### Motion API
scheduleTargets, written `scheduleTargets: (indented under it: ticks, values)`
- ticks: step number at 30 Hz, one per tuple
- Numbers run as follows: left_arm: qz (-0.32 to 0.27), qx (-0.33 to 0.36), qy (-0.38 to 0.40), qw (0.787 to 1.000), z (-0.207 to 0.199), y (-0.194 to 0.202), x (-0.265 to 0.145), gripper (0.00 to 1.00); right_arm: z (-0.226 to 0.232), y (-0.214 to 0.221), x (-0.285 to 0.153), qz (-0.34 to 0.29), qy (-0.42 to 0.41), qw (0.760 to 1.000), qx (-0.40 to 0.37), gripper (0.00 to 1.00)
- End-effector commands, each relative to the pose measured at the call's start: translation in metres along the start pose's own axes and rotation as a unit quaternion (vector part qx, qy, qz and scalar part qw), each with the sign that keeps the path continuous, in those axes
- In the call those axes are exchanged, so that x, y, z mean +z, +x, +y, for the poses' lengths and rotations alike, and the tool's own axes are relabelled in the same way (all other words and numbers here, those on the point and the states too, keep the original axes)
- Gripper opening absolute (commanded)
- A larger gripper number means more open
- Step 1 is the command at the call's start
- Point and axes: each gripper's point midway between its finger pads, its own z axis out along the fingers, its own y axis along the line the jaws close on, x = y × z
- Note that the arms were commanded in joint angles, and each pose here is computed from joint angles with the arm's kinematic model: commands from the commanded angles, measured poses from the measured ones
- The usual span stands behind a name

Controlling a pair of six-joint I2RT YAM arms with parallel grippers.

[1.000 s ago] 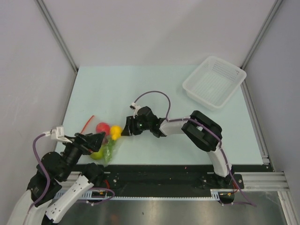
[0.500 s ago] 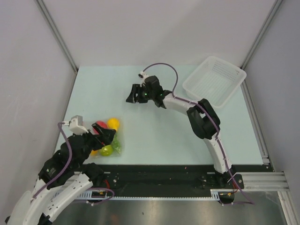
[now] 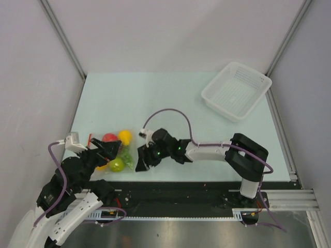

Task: Open the zip-top bag and remove the fake food

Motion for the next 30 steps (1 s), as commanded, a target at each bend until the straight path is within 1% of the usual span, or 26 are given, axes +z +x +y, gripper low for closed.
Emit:
scheduleTargets:
  ticks: [1, 2, 3, 4, 5, 7, 8, 10, 11, 12, 14, 15, 17, 18, 19, 20, 21, 22, 23, 24, 25, 26, 27, 28, 29, 30]
  values:
    - [-0.052, -0.021, 0.013, 0.998, -0.008, -0.03, -0.014, 1.0, 0.068, -0.006, 0.01, -0.07, -0.081, 0.994, -0.007, 0.66]
    - [-0.059, -0.021, 0.008, 0.998, -0.006, -0.034, -0.016, 0.99, 0.071, 0.01, 0.025, -0.05, -0.089, 0.995, -0.001, 0.65]
    - [-0.065, -0.022, 0.01, 0.998, -0.006, -0.037, -0.019, 0.99, 0.09, 0.003, 0.029, -0.057, -0.125, 0.99, -0.006, 0.65]
    - [-0.073, -0.025, 0.017, 0.997, -0.007, -0.042, -0.024, 0.99, 0.092, 0.005, 0.037, -0.054, -0.133, 0.99, 0.014, 0.66]
    - [-0.076, -0.024, 0.018, 0.997, -0.008, -0.044, -0.026, 0.99, 0.087, 0.011, 0.049, -0.05, -0.131, 0.99, 0.026, 0.66]
    - [-0.081, -0.022, 0.019, 0.996, -0.007, -0.049, -0.031, 0.99, 0.091, 0.002, 0.062, -0.062, -0.146, 0.986, 0.04, 0.66]
    - [-0.081, -0.022, 0.018, 0.996, -0.007, -0.05, -0.033, 0.99, 0.079, 0.005, 0.074, -0.058, -0.136, 0.987, 0.059, 0.66]
    - [-0.078, -0.019, 0.014, 0.997, -0.005, -0.05, -0.035, 0.99, 0.075, -0.01, 0.082, -0.073, -0.132, 0.986, 0.068, 0.66]
    - [-0.076, -0.018, 0.013, 0.997, -0.005, -0.05, -0.036, 0.99, 0.068, -0.014, 0.086, -0.078, -0.126, 0.986, 0.07, 0.66]
    - [-0.074, -0.018, 0.015, 0.997, -0.005, -0.049, -0.037, 0.99, 0.045, -0.025, 0.09, -0.092, -0.1, 0.987, 0.081, 0.66]
    - [-0.067, -0.014, 0.016, 0.998, -0.006, -0.047, -0.037, 0.99, 0.025, -0.052, 0.093, -0.116, -0.08, 0.987, 0.071, 0.67]
    - [-0.061, -0.012, 0.015, 0.998, -0.006, -0.044, -0.035, 0.99, -0.012, -0.065, 0.095, -0.12, -0.045, 0.988, 0.085, 0.68]
    - [-0.037, -0.011, -0.001, 0.999, -0.003, -0.033, -0.028, 0.99, -0.031, -0.105, 0.092, -0.147, -0.035, 0.986, 0.074, 0.68]
    - [-0.027, -0.01, -0.007, 1.0, -0.002, -0.029, -0.026, 1.0, -0.071, -0.112, 0.091, -0.141, 0.003, 0.987, 0.08, 0.69]
    - [-0.009, -0.005, -0.009, 1.0, -0.003, -0.021, -0.023, 1.0, -0.086, -0.124, 0.089, -0.143, 0.014, 0.986, 0.083, 0.7]
    - [0.003, -0.003, -0.012, 1.0, -0.003, -0.016, -0.02, 1.0, -0.082, -0.15, 0.085, -0.153, 0.0, 0.986, 0.072, 0.7]
    - [0.018, 0.002, -0.023, 1.0, -0.002, -0.01, -0.014, 0.99, -0.095, -0.153, 0.083, -0.142, 0.014, 0.987, 0.073, 0.71]
    - [0.03, 0.005, -0.03, 0.999, 0.0, -0.003, -0.01, 1.0, -0.115, -0.165, 0.077, -0.146, 0.024, 0.986, 0.078, 0.72]
    - [0.043, 0.004, -0.03, 0.999, -0.002, 0.002, -0.007, 1.0, -0.112, -0.181, 0.07, -0.154, 0.02, 0.986, 0.067, 0.72]
    - [0.053, 0.007, -0.038, 0.998, 0.0, 0.008, -0.003, 0.99, -0.123, -0.179, 0.065, -0.142, 0.038, 0.986, 0.073, 0.73]
    - [0.062, 0.009, -0.042, 0.997, 0.001, 0.014, 0.001, 1.0, -0.127, -0.192, 0.049, -0.154, 0.047, 0.985, 0.067, 0.74]
    - [0.072, 0.011, -0.039, 0.997, -0.001, 0.018, 0.004, 1.0, -0.128, -0.194, 0.041, -0.155, 0.052, 0.984, 0.065, 0.75]
    - [0.077, 0.013, -0.04, 0.996, 0.0, 0.022, 0.007, 1.0, -0.132, -0.184, 0.035, -0.141, 0.062, 0.985, 0.072, 0.77]
    - [0.088, 0.018, -0.048, 0.995, 0.002, 0.029, 0.012, 0.99, -0.124, -0.191, 0.019, -0.149, 0.061, 0.985, 0.065, 0.77]
    - [0.095, 0.022, -0.05, 0.994, 0.002, 0.033, 0.015, 1.0, -0.119, -0.187, 0.012, -0.144, 0.059, 0.986, 0.063, 0.78]
    - [0.102, 0.026, -0.057, 0.993, 0.004, 0.036, 0.018, 1.0, -0.121, -0.168, 0.011, -0.129, 0.059, 0.988, 0.067, 0.81]
